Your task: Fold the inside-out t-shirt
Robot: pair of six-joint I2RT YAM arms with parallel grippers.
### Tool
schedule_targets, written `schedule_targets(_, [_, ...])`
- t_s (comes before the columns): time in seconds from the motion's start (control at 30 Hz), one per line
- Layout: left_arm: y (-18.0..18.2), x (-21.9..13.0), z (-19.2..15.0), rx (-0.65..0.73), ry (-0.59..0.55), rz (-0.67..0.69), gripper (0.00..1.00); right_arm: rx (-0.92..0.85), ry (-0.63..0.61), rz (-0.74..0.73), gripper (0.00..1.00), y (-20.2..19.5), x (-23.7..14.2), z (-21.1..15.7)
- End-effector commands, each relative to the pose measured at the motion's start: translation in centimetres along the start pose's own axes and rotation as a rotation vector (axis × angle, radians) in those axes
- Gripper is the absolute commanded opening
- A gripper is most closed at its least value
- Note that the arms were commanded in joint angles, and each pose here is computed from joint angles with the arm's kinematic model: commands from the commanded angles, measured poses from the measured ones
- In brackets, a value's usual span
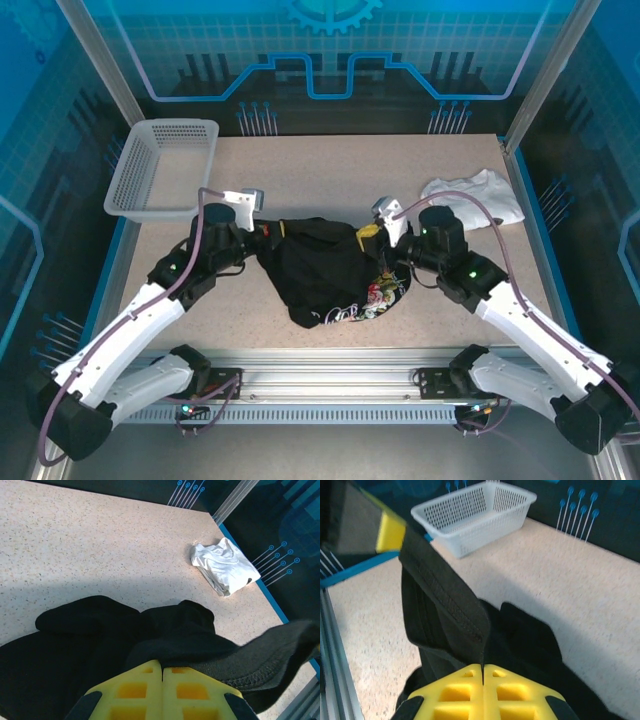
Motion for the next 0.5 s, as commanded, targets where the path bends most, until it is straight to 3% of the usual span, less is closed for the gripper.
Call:
schedule_targets(0.0, [-0.1,0.1,0.6,0.017,0.024,0.006,0.01,-0.014,-0.118,-0.020,0.00,0.8,-2.4,4.0])
schedule_targets(0.17, [-0.4,1.5,-0.7,-0.009,0.111,-0.085,0.03,-0.026,-0.089,-0.036,0.00,0.9,-2.7,5.4])
schedule_targets(0.47, [0.6,4.8,-2.6,-0.076,0.201,-0.073,0.04,0.142,0.212,-0.206,0.00,-3.6,0.8,1.0])
Point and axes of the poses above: each hand's point on the last joint's axis, 136 mm out from that joint toward the fingers, its own x axis out along the fingers, its own y axis along the line the jaws close on, z = x × y, the point moved 9 cm from there along -x, back along the fingers, and after that the axes turned 7 degrees about x, right-handed, at the moved point
